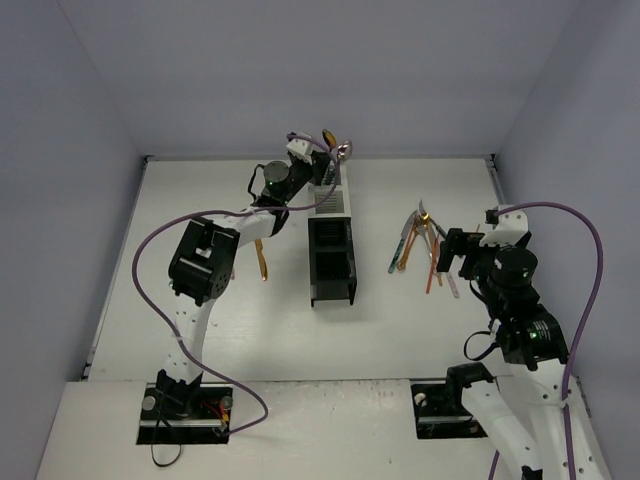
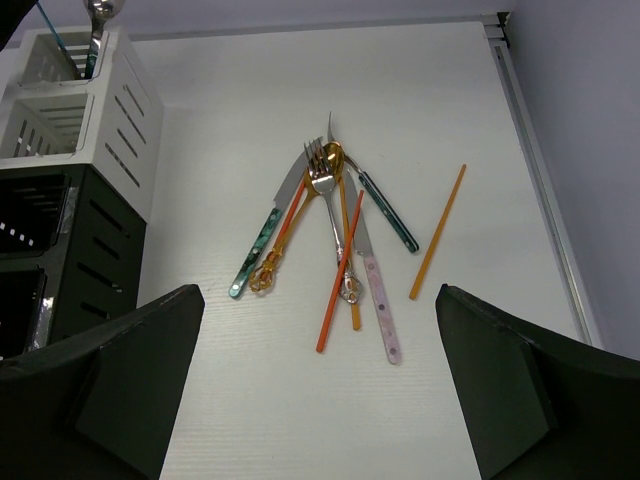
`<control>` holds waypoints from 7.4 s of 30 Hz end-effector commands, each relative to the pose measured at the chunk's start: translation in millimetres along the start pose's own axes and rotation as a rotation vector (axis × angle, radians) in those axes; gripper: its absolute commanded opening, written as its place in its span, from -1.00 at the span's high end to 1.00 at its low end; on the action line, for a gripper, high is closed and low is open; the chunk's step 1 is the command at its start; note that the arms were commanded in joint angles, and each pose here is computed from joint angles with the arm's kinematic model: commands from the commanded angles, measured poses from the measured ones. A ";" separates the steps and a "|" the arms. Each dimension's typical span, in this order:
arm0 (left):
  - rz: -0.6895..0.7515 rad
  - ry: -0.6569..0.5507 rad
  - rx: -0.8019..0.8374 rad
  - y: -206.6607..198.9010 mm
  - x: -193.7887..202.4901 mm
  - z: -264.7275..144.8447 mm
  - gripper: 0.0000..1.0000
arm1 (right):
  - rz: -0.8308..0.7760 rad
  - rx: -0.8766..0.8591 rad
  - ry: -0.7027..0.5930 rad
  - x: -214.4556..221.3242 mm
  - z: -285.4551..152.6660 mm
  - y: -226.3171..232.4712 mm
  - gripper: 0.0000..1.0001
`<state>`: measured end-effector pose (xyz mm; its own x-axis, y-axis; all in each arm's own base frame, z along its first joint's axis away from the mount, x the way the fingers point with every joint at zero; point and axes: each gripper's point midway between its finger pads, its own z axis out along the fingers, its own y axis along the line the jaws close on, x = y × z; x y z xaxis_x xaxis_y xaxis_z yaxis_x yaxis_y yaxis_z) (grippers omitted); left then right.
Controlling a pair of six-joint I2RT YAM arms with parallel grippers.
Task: Sort the eating utensils into containers
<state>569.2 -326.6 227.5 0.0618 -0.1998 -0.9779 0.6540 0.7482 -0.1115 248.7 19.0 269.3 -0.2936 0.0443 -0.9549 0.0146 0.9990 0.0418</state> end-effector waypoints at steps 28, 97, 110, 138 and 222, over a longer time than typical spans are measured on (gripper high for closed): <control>0.089 0.577 -0.510 87.0 -64.5 -229.4 -0.10 | 0.011 -0.070 -0.101 -32.4 -14.9 11.7 -1.00; 0.012 0.266 -0.286 48.1 -167.4 -151.8 1.00 | 0.006 -0.106 -0.092 -30.6 -14.5 21.6 -1.00; 0.033 -0.206 -0.033 -13.2 -209.1 -31.4 1.00 | 0.004 -0.089 -0.083 -27.0 -12.4 19.0 -1.00; 0.090 -0.090 0.065 -25.8 -77.1 -2.4 0.66 | -0.011 -0.053 -0.061 -18.6 -6.8 12.8 -1.00; -0.143 0.809 -0.756 16.2 6.2 -406.9 -0.80 | 0.316 0.451 0.710 191.0 256.2 8.9 1.00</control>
<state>260.6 -57.0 131.6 -0.7139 -0.0373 -0.6992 -0.0215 0.9993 -0.0314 439.5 32.7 10.0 -0.7056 0.4693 -0.5309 0.5524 0.8336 0.0027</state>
